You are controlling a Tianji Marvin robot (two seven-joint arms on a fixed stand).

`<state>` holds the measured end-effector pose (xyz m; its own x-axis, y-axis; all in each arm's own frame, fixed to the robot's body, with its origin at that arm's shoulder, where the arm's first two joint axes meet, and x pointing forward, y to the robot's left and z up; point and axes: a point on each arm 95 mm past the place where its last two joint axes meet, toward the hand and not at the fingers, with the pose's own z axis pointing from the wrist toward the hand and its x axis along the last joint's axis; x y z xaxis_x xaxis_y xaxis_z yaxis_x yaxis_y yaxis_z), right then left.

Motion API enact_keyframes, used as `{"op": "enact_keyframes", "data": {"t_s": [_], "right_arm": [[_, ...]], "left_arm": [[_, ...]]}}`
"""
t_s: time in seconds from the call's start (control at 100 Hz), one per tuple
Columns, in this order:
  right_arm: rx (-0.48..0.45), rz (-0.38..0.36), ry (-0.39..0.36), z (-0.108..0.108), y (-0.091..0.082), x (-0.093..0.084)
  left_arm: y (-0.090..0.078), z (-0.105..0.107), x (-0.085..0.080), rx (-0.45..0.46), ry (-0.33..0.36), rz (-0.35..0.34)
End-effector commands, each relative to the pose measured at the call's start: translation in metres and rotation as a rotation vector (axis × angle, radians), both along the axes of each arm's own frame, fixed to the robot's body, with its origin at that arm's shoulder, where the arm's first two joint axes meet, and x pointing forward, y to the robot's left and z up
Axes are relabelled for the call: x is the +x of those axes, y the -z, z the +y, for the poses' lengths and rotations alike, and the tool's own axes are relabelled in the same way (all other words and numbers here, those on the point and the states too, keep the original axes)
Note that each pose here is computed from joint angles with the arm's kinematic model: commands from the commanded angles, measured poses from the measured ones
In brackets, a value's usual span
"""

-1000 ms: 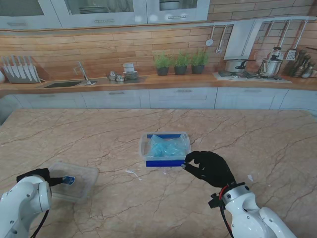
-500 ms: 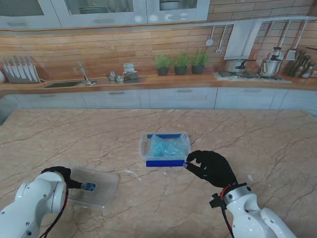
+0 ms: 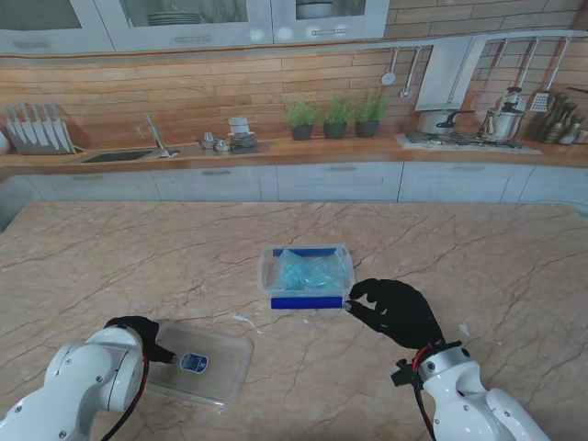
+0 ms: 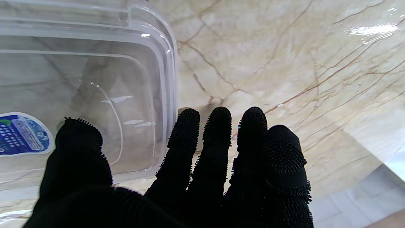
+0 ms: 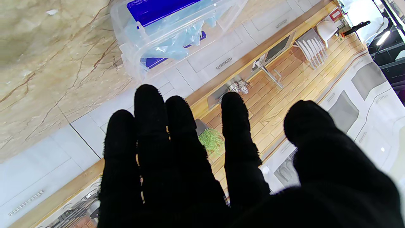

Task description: Fold the bubble film and place it into the plastic crate

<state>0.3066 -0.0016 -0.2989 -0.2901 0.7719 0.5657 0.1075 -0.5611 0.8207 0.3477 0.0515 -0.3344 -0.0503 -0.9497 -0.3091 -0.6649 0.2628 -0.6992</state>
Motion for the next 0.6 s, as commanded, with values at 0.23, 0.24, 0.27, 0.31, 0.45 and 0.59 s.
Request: {"op": "enact_keyframes", "data": {"t_s": [0.23,0.24,0.27,0.31,0.45,0.59], "right_arm": [[0.012,-0.014,-0.005,0.001,-0.001,-0.004],[0.012,-0.014,-0.005,0.001,-0.001,-0.004],[0.014,-0.014,-0.005,0.001,-0.001,-0.004],[0.015,-0.015,-0.006,0.001,-0.002,-0.005],[0.018,-0.023,-0.009,0.001,-0.002,-0.006],[0.018,-0.020,-0.021,0.002,-0.001,-0.006]], "left_arm": [[0.002,-0.031,-0.017,-0.055,0.086,0.024],[0.002,-0.032,-0.017,-0.057,0.088,0.024],[0.002,-0.034,-0.018,-0.061,0.093,0.026],[0.003,-0.037,-0.018,-0.066,0.098,0.030],[0.003,-0.045,-0.021,-0.087,0.110,0.030],[0.004,-0.054,-0.024,-0.113,0.123,0.024]]}}
